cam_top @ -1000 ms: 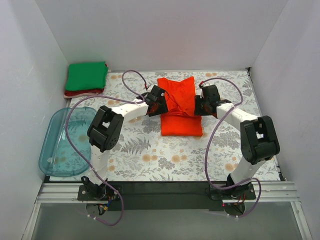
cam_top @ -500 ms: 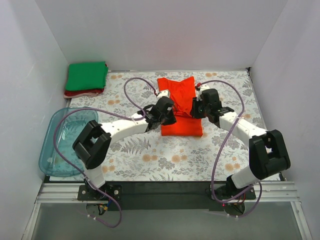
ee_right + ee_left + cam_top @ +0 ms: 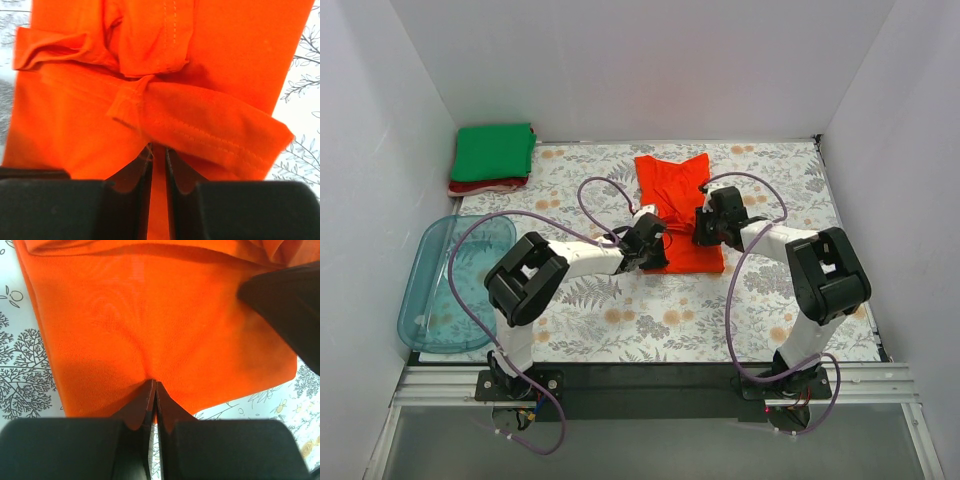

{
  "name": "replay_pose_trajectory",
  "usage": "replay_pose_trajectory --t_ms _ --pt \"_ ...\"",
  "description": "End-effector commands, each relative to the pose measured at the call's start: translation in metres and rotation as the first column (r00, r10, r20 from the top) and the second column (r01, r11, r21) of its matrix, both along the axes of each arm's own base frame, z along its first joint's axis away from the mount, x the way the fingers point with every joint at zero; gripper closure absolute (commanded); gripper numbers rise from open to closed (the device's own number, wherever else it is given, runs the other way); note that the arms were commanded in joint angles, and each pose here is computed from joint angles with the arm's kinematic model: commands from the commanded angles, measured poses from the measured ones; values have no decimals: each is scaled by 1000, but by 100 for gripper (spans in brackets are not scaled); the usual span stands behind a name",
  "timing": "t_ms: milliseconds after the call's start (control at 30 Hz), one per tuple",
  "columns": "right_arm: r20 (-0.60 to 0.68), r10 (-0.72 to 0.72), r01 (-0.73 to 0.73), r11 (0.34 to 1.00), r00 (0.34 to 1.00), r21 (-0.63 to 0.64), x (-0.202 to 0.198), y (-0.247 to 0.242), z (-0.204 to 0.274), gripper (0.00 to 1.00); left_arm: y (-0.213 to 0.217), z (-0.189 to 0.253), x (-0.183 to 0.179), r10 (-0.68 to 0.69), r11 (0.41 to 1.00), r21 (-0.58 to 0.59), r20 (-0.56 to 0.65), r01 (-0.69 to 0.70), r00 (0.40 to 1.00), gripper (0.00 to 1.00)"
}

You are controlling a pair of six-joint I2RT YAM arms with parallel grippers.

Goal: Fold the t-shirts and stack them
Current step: Fold the tshirt

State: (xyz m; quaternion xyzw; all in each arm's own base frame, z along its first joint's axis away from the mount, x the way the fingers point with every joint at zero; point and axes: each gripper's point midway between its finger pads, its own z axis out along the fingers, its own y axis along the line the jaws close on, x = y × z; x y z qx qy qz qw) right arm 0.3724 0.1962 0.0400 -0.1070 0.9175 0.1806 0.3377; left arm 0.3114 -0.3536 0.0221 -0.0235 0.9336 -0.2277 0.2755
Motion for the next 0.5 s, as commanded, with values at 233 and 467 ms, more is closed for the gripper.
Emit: replay_pose_trajectory --t_ms 233,467 --pt "199 -66 89 990 978 -107 83 -6 27 76 26 -21 -39 -33 998 55 -107 39 994 100" --pt "326 -60 88 993 944 -73 138 5 84 67 27 -8 -54 -47 999 17 -111 49 993 100"
